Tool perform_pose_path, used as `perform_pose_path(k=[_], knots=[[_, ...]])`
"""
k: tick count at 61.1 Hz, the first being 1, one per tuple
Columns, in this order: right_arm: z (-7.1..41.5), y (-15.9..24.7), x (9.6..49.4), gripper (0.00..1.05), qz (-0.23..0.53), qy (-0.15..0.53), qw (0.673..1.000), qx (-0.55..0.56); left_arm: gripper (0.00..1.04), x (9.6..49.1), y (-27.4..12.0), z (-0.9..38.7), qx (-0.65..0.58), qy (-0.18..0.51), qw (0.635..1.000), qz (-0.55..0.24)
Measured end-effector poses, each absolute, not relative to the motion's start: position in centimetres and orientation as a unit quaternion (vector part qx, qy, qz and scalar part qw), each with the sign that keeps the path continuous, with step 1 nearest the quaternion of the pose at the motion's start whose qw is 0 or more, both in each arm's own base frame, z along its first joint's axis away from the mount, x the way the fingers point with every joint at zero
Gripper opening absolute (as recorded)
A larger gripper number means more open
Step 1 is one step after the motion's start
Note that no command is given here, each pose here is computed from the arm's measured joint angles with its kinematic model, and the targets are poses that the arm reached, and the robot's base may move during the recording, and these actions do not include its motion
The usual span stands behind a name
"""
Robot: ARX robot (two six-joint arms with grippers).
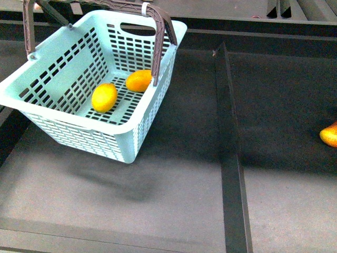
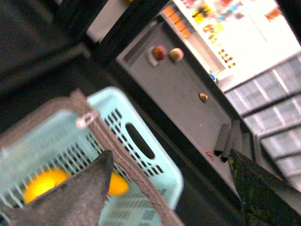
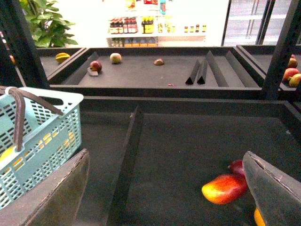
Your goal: Pick lemon and mango into basket
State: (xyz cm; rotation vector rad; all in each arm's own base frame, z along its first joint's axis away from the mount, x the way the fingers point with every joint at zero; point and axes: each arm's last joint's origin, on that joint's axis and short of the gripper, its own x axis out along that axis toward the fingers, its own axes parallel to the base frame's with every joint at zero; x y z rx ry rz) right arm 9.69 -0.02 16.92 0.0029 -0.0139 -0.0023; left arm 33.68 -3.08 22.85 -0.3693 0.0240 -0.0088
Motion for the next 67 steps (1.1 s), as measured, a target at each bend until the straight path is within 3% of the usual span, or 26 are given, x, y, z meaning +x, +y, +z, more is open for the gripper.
perform_pose_path(k=[8, 15, 40, 67], knots=[[16.9, 0.0, 9.7, 0.96, -0.001, -0.007, 1.000, 0.001, 0.26, 29.4, -1.9, 21.7, -0.049, -0.010, 0.999, 0.001], [16.9, 0.0, 9.7, 0.96, -0.001, -0.007, 1.000, 0.001, 0.03, 26.5, -1.5, 20.0, -0.019, 0.005, 1.000, -0.004], [16.9, 0.0, 9.7, 0.96, -0.001, -0.007, 1.000, 0.001, 0.03, 19.4, 0.0, 17.9, -0.007, 0.004, 1.000, -0.001], [16.9, 0.0, 9.7, 0.96, -0.001, -0.007, 1.000, 0.001, 0.03, 15.0, 0.0, 16.4, -0.006, 0.004, 1.000, -0.001]])
